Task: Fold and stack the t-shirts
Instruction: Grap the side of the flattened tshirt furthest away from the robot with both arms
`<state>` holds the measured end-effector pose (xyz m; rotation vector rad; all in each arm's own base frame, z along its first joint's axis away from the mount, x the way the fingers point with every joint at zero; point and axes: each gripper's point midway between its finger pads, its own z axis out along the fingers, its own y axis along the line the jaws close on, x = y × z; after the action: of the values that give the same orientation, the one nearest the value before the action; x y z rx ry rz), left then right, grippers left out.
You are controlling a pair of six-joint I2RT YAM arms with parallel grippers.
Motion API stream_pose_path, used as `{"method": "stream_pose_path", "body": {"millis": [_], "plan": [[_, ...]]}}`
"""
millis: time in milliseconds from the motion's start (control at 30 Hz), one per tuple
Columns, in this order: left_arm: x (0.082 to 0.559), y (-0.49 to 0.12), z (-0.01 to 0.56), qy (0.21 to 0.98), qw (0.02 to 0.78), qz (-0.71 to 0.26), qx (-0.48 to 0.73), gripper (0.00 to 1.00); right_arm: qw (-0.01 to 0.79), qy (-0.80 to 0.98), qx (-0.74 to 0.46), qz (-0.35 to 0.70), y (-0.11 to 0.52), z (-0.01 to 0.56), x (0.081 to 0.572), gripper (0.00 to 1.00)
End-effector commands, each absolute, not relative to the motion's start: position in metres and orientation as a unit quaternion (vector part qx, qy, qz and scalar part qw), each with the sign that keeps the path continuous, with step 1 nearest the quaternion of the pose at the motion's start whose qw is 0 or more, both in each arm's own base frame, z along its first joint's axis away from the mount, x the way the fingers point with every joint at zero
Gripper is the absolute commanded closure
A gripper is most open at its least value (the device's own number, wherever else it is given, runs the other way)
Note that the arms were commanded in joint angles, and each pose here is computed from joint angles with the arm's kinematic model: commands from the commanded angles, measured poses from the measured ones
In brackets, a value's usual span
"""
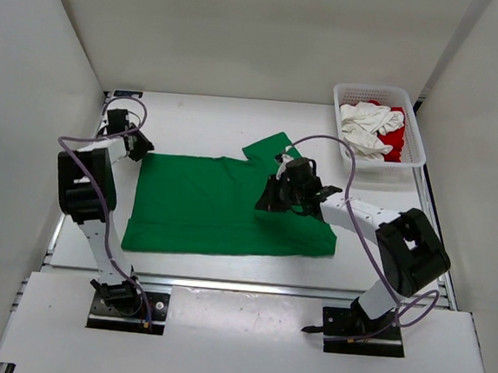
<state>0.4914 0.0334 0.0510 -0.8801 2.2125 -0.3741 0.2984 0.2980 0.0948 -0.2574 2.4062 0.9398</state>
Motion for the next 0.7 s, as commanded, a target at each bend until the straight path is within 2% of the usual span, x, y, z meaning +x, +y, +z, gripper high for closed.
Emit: {"method": "stream_pose_path", "body": {"millis": [0,167,367,467,667], "plan": [[0.495,0.065,0.060,0.870,0.355,-0.084,-0.331,0.58,0.271,0.879,-0.108,0.377,0.300,0.091,0.289,0.96],[0.501,0.081,0.048,0.884,0.338,-0.037,-0.320,0.50,0.254,0.877,-0.112,0.391,0.301,0.080,0.278,0.96],[0.497,0.078,0.030,0.898,0.317,-0.019,-0.303,0.48,0.260,0.875,-0.111,0.394,0.297,0.084,0.283,0.96],[0.495,0.075,0.026,0.904,0.308,-0.010,-0.296,0.60,0.264,0.873,-0.110,0.396,0.297,0.087,0.285,0.96],[0.491,0.070,0.028,0.903,0.316,-0.015,-0.291,0.59,0.282,0.867,-0.098,0.398,0.298,0.101,0.300,0.95]]}}
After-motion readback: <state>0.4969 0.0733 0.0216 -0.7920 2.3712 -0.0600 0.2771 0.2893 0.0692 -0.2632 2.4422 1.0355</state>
